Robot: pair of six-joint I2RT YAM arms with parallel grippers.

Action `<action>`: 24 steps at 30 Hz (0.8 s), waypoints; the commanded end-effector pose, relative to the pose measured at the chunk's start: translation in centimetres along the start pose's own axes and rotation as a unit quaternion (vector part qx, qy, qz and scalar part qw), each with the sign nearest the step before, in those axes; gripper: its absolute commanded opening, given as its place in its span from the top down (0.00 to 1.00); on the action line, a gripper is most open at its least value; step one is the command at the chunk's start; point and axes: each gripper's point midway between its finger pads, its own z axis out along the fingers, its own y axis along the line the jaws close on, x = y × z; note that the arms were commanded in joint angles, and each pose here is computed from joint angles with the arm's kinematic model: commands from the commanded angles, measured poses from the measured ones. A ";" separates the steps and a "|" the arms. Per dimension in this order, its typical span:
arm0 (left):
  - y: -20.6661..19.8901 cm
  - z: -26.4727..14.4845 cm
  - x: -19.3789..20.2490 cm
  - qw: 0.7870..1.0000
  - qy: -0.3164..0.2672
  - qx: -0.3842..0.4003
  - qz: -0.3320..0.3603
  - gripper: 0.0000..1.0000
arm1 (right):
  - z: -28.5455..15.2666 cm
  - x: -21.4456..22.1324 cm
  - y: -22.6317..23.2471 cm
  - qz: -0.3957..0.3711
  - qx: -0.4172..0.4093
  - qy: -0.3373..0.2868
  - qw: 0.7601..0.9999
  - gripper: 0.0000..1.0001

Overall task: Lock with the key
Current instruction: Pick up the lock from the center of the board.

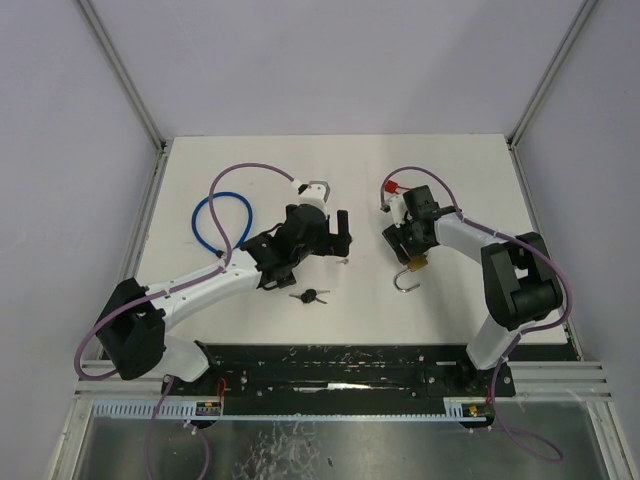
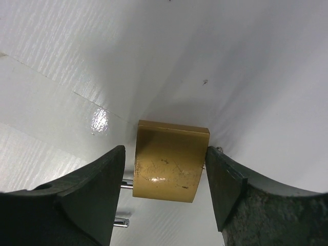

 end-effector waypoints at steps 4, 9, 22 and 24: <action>-0.5 0.0 -1.7 0.999 -0.034 0.014 -0.016 0.04 | 0.1 -0.2 -0.5 -0.017 0.019 0.002 1.000 0.33; -0.6 -0.2 -1.8 0.999 -0.035 0.018 -0.019 0.04 | 0.3 0.0 -0.5 -0.020 0.021 0.007 1.000 0.33; -2.0 -0.6 -1.7 0.997 -0.032 0.069 -0.034 0.06 | -2.7 -3.2 0.7 -0.002 -0.031 -0.067 0.997 0.68; -2.7 -0.9 -1.9 0.993 -0.031 0.104 -0.050 0.07 | -3.9 -4.4 1.3 0.012 -0.071 -0.102 0.992 0.73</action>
